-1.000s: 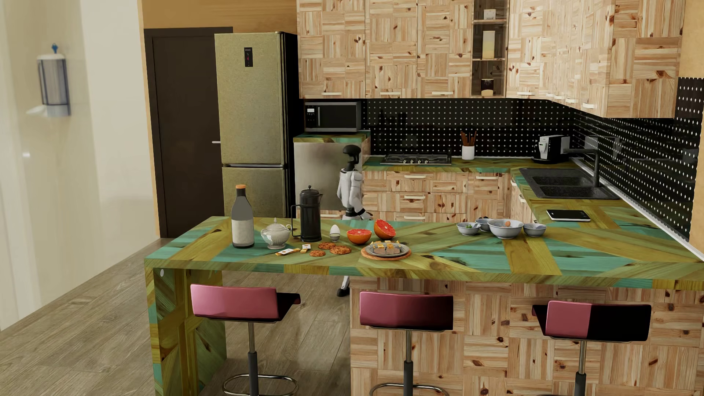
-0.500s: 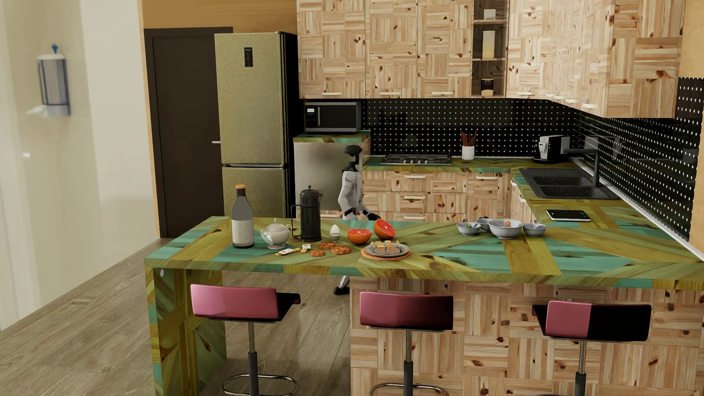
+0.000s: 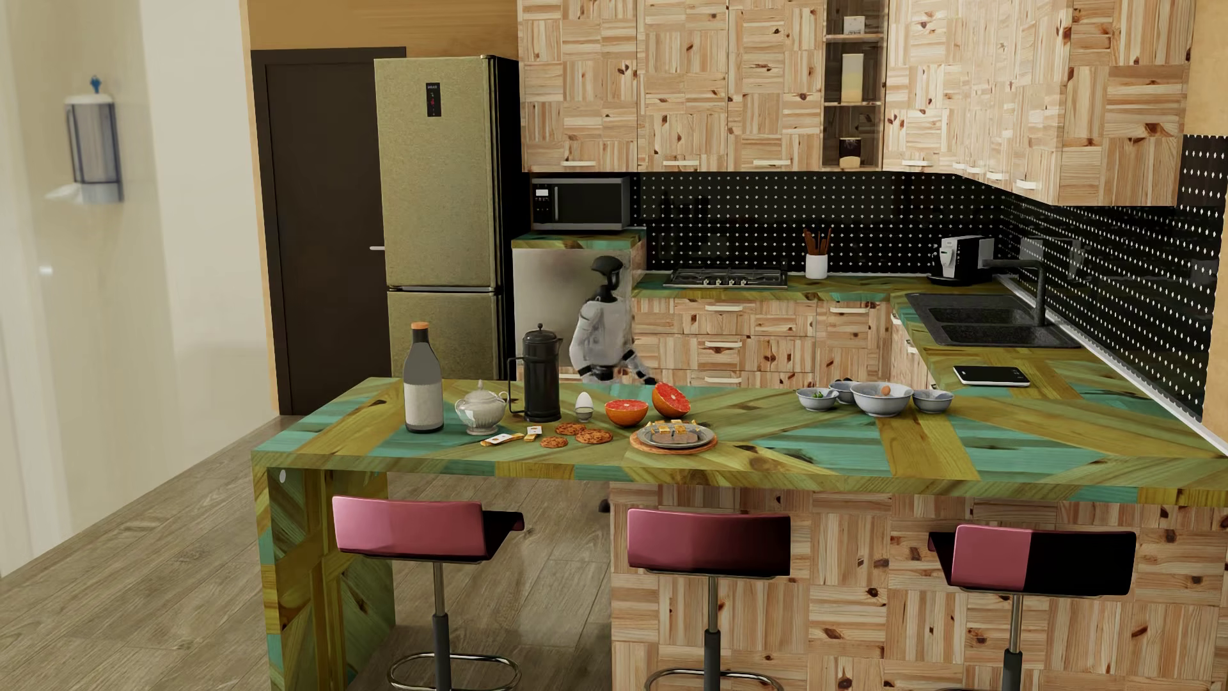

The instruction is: Do a 180

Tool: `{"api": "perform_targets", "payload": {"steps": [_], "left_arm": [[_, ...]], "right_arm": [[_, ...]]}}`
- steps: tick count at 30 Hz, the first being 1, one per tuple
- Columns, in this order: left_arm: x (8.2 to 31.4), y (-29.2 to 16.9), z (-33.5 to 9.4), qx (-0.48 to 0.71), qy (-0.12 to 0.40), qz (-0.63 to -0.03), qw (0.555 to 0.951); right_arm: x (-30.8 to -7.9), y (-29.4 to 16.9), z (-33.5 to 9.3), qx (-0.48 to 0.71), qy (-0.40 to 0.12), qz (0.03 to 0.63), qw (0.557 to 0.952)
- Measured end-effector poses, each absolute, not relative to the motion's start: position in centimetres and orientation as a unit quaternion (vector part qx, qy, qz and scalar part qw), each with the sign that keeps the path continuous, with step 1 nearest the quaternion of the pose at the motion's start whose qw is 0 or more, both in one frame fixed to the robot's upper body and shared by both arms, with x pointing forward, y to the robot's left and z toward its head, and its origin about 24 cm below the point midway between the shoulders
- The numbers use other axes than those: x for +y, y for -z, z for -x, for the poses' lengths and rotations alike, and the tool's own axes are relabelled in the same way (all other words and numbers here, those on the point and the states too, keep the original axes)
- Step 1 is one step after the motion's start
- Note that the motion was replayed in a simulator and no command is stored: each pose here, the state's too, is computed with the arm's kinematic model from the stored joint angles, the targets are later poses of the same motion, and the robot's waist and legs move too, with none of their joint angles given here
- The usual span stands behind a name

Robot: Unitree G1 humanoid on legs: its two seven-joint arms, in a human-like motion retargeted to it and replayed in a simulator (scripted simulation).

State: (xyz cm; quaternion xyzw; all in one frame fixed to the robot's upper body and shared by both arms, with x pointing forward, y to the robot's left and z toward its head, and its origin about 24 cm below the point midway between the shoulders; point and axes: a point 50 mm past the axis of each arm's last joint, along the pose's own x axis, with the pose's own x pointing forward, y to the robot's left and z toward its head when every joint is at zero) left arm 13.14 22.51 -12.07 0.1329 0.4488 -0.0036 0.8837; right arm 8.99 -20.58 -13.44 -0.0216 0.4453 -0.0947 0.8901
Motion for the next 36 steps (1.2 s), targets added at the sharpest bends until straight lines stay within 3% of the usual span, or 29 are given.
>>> {"api": "perform_targets", "payload": {"steps": [3,6,9,11,13,14,15,19,20,23,26,28,29,31,36], "left_arm": [[18.5,10.4,-16.4,0.357,0.034,-0.103,0.928],[19.2,10.5,-15.7,0.348,-0.011,-0.076,0.934],[18.0,10.6,-16.1,0.354,0.005,-0.082,0.932],[19.9,11.5,-14.3,0.391,0.008,-0.112,0.913],[20.6,11.8,-14.6,0.411,0.01,-0.124,0.903],[18.7,11.1,-15.9,0.384,0.02,-0.11,0.916],[17.7,11.5,-15.0,0.386,0.021,-0.092,0.917],[21.3,12.8,-11.2,0.446,0.007,-0.123,0.887],[21.3,12.6,-12.2,0.444,0.002,-0.121,0.888],[18.5,11.4,-15.5,0.387,0.007,-0.105,0.916],[19.4,11.0,-14.6,0.364,-0.013,-0.102,0.926],[18.1,10.6,-15.9,0.351,0.008,-0.076,0.933],[18.6,10.6,-15.7,0.358,0.016,-0.08,0.93],[17.6,10.8,-16.0,0.369,0.037,-0.066,0.926],[18.8,11.5,-14.8,0.399,0.071,-0.107,0.908]], "right_arm": [[-21.5,13.4,-9.8,0.463,0.056,0.074,0.881],[-19.8,13.8,-8.8,0.484,0.044,0.015,0.874],[-21.4,14.5,-6.1,0.516,0.089,0.012,0.852],[-20.8,14.7,-5.9,0.526,0.116,-0.012,0.842],[-20.3,14.6,-6.9,0.539,0.085,0.004,0.838],[-21.4,15.0,-6.4,0.563,0.063,0.041,0.823],[-22.1,14.6,-7.5,0.55,0.059,0.056,0.831],[-18.9,13.5,-10.9,0.454,0.045,0.033,0.889],[-18.9,13.2,-11.1,0.44,0.039,0.025,0.897],[-21.0,13.6,-9.7,0.461,0.044,0.028,0.886],[-18.9,13.6,-10.7,0.47,0.031,-0.006,0.882],[-20.3,14.5,-7.7,0.518,0.053,0.004,0.854],[-19.7,14.5,-8.0,0.519,0.069,-0.007,0.852],[-20.2,14.5,-7.4,0.529,0.078,0.017,0.845],[-19.7,14.7,-7.0,0.539,0.053,0.028,0.84]]}}
